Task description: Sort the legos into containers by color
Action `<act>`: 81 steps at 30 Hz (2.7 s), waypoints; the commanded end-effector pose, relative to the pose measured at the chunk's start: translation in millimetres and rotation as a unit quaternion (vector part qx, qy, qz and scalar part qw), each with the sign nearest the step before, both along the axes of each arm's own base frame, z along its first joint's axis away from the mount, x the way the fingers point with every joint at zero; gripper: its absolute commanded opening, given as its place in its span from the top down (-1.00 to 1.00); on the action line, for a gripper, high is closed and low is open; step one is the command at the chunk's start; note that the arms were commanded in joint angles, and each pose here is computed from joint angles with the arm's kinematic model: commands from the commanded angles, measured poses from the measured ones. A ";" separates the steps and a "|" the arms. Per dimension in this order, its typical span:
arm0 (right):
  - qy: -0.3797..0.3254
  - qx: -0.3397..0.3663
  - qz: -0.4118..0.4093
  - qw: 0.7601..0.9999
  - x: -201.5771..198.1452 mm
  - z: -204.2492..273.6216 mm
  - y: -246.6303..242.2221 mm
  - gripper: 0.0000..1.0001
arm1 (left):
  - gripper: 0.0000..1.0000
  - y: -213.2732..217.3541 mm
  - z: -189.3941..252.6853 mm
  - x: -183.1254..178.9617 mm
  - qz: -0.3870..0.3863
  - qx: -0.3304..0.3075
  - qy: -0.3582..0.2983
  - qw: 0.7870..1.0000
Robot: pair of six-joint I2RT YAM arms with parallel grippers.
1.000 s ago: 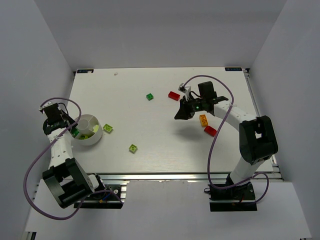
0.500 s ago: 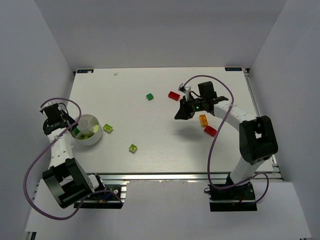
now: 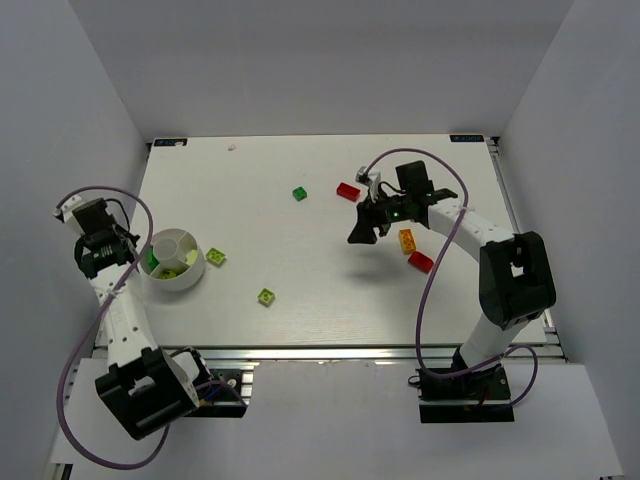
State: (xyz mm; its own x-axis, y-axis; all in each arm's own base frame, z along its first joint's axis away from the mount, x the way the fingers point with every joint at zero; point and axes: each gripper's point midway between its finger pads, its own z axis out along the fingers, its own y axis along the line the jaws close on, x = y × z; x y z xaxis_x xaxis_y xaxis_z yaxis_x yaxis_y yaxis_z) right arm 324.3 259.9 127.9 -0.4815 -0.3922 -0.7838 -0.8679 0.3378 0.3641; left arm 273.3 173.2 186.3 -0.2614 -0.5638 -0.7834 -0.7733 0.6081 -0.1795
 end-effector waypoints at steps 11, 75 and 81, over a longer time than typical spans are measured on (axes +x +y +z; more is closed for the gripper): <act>-0.111 -0.042 -0.060 0.991 69.6 32.8 3.5 -0.79 | -0.34 -153.4 91.5 87.7 -0.265 -0.117 -0.179 0.940; -0.030 -0.070 -0.144 0.987 60.4 34.3 -58.6 -0.79 | 0.31 -404.9 -136.5 282.8 -0.332 0.013 0.070 0.941; -0.039 -0.068 -0.133 0.988 57.4 37.7 -58.1 -0.79 | 1.00 -410.5 -105.8 275.7 -0.350 -0.009 0.038 0.936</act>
State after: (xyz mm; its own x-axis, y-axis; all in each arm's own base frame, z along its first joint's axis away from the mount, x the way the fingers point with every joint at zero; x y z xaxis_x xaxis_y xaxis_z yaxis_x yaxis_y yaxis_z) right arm 381.9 199.6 142.9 -0.5865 -0.3722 -0.7194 -0.7298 0.6282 0.2698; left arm 549.0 -230.1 27.4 -0.6815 -0.2099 -0.7011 -0.2258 0.9716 -0.0714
